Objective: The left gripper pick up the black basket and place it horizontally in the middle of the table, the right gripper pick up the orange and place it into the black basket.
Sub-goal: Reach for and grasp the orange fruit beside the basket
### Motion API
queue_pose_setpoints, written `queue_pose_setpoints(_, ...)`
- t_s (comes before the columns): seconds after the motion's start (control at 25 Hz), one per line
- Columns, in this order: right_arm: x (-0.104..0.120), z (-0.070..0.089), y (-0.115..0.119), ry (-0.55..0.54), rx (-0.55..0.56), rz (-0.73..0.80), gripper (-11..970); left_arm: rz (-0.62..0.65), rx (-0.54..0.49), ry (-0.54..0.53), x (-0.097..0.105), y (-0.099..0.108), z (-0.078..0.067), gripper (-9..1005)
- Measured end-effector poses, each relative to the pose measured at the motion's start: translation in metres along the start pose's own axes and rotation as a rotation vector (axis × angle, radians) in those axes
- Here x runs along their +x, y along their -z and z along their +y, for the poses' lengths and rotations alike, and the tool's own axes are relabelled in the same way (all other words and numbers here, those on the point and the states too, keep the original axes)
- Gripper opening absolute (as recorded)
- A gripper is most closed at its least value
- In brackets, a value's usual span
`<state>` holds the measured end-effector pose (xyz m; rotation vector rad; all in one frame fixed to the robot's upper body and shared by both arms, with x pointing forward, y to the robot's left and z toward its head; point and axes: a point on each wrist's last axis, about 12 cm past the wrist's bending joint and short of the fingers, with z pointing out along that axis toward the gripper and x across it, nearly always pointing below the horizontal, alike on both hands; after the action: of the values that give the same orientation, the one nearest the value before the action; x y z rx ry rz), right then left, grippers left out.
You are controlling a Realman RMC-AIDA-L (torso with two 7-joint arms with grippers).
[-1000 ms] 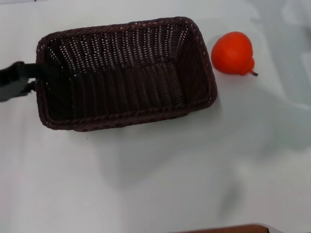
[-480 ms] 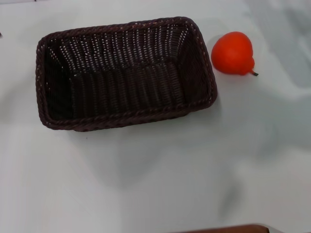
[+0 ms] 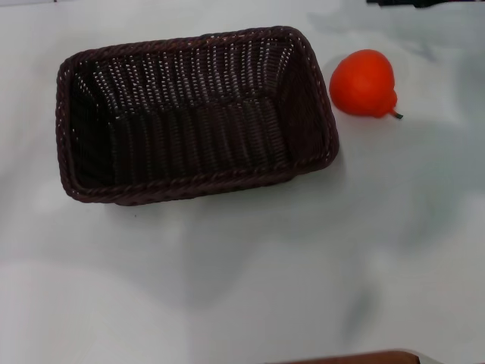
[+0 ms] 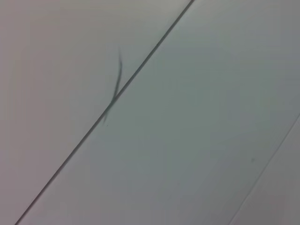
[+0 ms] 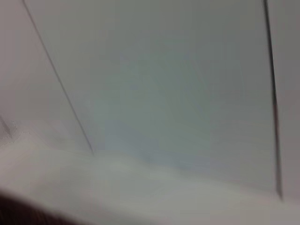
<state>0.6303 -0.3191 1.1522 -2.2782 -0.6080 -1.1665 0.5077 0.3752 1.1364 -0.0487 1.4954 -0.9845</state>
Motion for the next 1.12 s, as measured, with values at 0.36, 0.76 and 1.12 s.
queue_pose_setpoints(0.36, 0.02, -0.006, -0.006, 0.117, -0.111, -0.414, 786, -0.014, 0.005, 0.054, 0.014, -0.003, 0.005, 902)
queue_pose_setpoints(0.76, 0.004, -0.026, -0.048, 0.178, -0.076, -0.499, 731, -0.013, 0.007, 0.086, 0.021, -0.002, 0.006, 896)
queue_pose_setpoints(1.12, -0.009, -0.033, -0.072, 0.194, -0.088, -0.485, 669, -0.007, 0.012, 0.113, 0.026, -0.003, 0.006, 895)
